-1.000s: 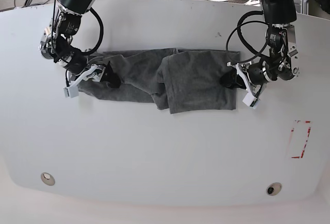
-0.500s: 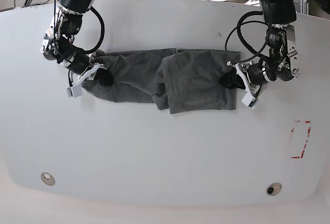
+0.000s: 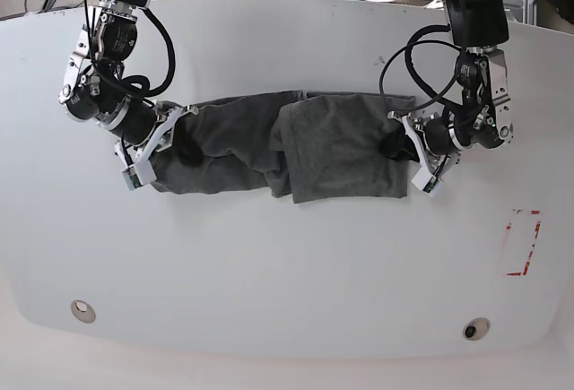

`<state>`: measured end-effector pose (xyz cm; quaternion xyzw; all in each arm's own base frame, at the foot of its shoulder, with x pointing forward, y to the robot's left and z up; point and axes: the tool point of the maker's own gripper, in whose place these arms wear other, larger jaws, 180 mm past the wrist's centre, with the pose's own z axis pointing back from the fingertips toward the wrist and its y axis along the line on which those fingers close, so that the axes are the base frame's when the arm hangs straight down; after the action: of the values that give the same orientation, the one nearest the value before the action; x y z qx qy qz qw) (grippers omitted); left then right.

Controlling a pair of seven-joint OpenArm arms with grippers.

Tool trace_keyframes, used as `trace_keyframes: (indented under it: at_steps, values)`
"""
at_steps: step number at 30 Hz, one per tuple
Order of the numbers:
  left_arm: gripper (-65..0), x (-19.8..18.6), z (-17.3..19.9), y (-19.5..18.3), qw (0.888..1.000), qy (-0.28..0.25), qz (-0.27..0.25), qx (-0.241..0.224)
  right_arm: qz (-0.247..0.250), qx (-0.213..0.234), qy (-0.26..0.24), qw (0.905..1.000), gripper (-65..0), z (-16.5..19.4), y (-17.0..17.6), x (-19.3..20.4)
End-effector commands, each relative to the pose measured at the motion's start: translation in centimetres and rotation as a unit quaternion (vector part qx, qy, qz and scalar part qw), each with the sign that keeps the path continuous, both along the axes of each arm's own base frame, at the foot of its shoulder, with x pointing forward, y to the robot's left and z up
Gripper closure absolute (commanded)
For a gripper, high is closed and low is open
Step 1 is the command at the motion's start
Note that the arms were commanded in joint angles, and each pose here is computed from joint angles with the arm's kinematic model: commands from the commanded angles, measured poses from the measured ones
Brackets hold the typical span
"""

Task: Fold the T-shirt properly
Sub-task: 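Fold the strip end with the right gripper over toward the left gripper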

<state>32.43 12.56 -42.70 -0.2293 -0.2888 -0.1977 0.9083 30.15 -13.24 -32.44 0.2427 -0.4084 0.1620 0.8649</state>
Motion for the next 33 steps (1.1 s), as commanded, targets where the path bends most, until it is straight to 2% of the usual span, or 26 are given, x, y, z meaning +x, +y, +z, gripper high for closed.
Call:
trace_keyframes:
  at_steps: [1, 8, 16, 22, 28, 33]
  values:
    - [-8.3, -2.9, -3.2, 1.3, 0.992, 0.077, -0.031, 0.092, 0.023, -0.004, -0.046, 0.9987, 0.0, 3.1, 1.1, 0.8]
    - [-8.3, -3.2, -3.4, -0.5, 0.991, 0.077, -0.063, 0.095, 0.069, -0.006, -0.063, 0.9956, 0.0, 5.0, 4.8, 1.4]
    - [-8.3, -3.3, -3.5, -0.6, 0.99, 0.078, -0.065, 0.095, 0.095, 0.015, -0.083, 0.9919, 0.0, 6.7, 8.0, 2.6]
    - [-8.3, -3.4, -3.6, -0.6, 0.99, 0.079, -0.065, 0.095, 0.117, 0.04, -0.08, 0.9891, 0.0, 7.0, 10.8, 2.6]
    - [-8.3, -3.4, -3.6, -0.6, 0.99, 0.079, -0.065, 0.095, 0.156, 0.058, -0.057, 0.9845, 0.0, 5.9, 14.2, 1.6]
    - [-8.3, -3.5, -3.6, -0.6, 0.99, 0.08, -0.065, 0.095, 0.164, 0.035, -0.051, 0.9845, -1.1, 4.8, 15.6, 1.4]
